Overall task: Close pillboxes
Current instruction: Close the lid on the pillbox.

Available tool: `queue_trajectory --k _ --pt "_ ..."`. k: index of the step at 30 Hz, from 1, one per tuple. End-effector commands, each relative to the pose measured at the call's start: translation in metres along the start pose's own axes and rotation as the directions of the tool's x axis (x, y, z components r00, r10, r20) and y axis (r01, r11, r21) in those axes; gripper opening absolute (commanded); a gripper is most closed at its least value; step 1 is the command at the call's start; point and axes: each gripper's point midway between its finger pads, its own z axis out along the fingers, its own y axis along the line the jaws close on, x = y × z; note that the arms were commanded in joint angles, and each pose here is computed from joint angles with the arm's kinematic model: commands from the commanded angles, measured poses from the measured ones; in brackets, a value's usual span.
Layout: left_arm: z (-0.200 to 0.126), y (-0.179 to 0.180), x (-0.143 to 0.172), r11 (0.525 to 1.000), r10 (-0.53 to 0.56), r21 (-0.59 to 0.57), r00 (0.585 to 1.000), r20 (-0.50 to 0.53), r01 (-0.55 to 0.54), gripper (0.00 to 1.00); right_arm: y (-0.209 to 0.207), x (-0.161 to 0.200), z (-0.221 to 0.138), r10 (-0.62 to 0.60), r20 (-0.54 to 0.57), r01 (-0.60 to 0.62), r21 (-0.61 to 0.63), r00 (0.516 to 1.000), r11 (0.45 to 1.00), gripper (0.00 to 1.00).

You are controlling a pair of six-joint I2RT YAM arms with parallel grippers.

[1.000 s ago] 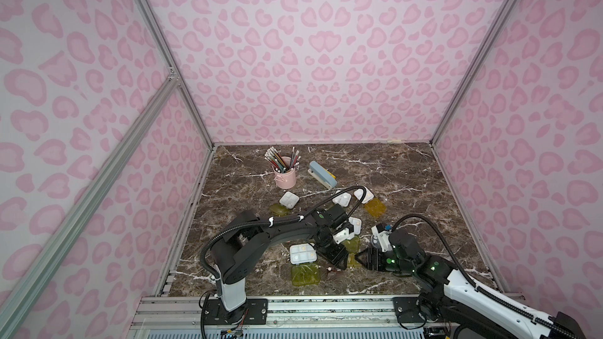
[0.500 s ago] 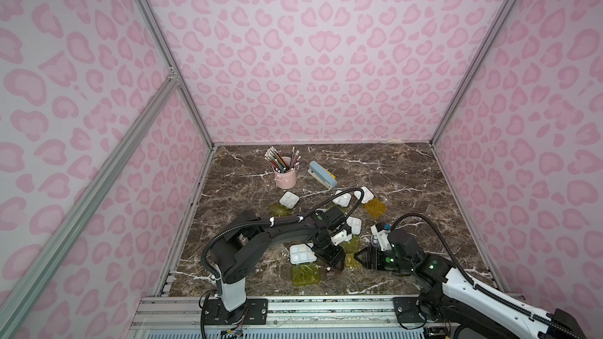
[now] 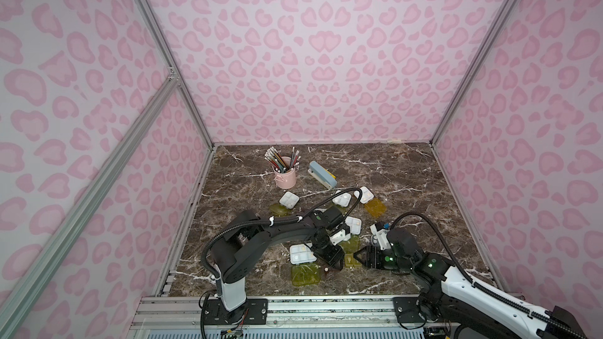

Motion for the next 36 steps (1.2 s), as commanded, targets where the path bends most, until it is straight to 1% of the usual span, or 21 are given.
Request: queue_trajectory --k 1,6,12,17,22,25,36 --pt "-0.003 0.000 0.000 1.000 0.004 -0.006 1.000 0.007 -0.004 0.62 0.004 -0.005 -0.001 -0.014 0.020 0.015 -0.010 1.000 1.000 0.66" --pt "-0.008 0.004 0.000 1.000 -0.001 -0.026 1.000 0.018 0.002 0.65 0.006 -0.006 -0.002 -0.016 0.022 0.017 -0.011 1.000 1.000 0.66" --pt "-0.020 0.003 -0.007 0.999 0.008 -0.035 0.997 0.074 -0.006 0.68 0.006 -0.006 -0.001 -0.019 0.020 0.020 -0.009 1.000 1.000 0.66" --pt "-0.017 0.004 -0.002 1.000 0.007 -0.029 0.999 0.054 -0.005 0.67 0.007 -0.007 0.000 -0.022 0.014 0.022 -0.008 1.000 1.000 0.66" --pt "-0.015 0.007 0.005 0.999 -0.004 -0.035 0.998 0.056 0.006 0.61 0.007 -0.007 0.001 -0.024 0.012 0.025 -0.006 1.000 1.000 0.66" --pt "-0.016 0.009 0.007 0.999 -0.006 -0.043 0.998 0.058 0.008 0.54 0.007 -0.007 0.002 -0.022 0.013 0.022 -0.008 1.000 1.000 0.66" --pt "-0.010 0.013 0.008 0.999 -0.015 -0.048 0.999 0.038 0.017 0.45 0.006 -0.006 0.004 -0.020 0.008 0.020 -0.008 1.000 1.000 0.66"
